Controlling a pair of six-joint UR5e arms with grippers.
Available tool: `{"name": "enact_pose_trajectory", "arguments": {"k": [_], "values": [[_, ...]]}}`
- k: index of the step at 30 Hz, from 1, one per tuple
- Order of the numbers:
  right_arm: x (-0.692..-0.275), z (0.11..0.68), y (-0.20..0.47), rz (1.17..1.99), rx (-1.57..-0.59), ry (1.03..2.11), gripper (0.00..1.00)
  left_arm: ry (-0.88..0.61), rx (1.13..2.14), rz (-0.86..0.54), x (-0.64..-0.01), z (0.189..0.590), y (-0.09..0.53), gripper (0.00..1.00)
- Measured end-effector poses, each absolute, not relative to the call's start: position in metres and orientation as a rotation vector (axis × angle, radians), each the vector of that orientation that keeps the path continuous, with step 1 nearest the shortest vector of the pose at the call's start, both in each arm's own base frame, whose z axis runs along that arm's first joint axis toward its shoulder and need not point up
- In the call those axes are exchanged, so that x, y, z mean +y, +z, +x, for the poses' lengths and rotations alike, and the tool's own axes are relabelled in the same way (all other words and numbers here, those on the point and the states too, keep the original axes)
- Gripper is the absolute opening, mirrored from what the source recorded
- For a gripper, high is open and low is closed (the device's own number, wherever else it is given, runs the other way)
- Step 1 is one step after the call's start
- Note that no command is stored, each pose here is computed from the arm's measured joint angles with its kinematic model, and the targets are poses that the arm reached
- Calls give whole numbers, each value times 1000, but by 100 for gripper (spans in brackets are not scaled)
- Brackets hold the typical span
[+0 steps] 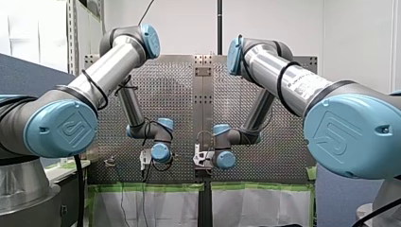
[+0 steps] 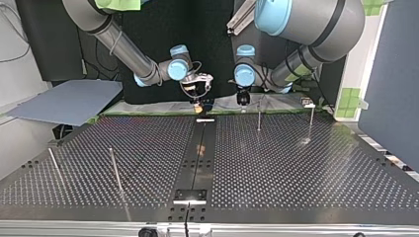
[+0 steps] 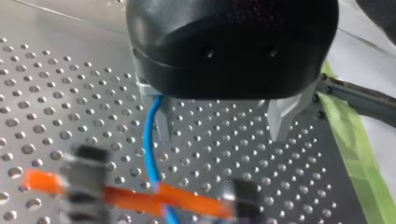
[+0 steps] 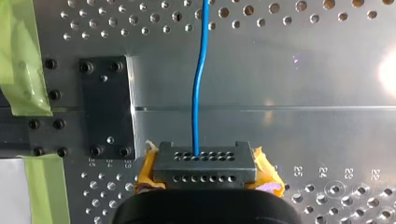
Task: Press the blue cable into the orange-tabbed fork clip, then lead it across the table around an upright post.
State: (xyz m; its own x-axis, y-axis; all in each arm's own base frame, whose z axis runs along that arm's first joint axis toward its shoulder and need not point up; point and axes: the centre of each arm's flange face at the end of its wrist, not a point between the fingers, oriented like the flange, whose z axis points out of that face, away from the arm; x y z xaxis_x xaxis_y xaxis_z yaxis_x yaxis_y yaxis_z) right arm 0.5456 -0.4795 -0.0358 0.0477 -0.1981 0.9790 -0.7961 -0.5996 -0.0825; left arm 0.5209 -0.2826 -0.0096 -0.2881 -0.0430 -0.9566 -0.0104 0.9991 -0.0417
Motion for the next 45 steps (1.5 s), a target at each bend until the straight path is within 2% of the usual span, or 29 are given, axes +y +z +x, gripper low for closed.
{"name": "enact_pose_trajectory", "arguments": {"k": [27,29,30,32,33,35,36,38,39,41,45], "values": [[-481,542,-42,1845,-1004,1573,0,80,1828,19,-285,522,5,99],[-481,542,-43,1846,-1004,1572,0,87,1828,28,-285,522,5,75],[-481,542,-43,1846,-1004,1572,0,92,1828,34,-286,521,5,75],[-480,542,-44,1847,-1005,1571,0,99,1827,39,-286,521,5,57],[-480,541,-44,1848,-1005,1571,0,105,1827,40,-286,521,5,57],[-480,541,-44,1849,-1005,1570,0,114,1827,40,-287,520,5,32],[-480,541,-44,1849,-1005,1570,0,120,1826,39,-287,520,5,32],[-480,541,-45,1849,-1006,1569,0,128,1826,38,-287,519,5,15],[-480,541,-45,1850,-1006,1569,0,133,1825,37,-287,519,5,15],[-480,541,-45,1850,-1007,1568,0,141,1824,35,-287,518,5,2],[-480,541,-46,1851,-1007,1567,0,162,1823,24,-286,517,5,2]]}}
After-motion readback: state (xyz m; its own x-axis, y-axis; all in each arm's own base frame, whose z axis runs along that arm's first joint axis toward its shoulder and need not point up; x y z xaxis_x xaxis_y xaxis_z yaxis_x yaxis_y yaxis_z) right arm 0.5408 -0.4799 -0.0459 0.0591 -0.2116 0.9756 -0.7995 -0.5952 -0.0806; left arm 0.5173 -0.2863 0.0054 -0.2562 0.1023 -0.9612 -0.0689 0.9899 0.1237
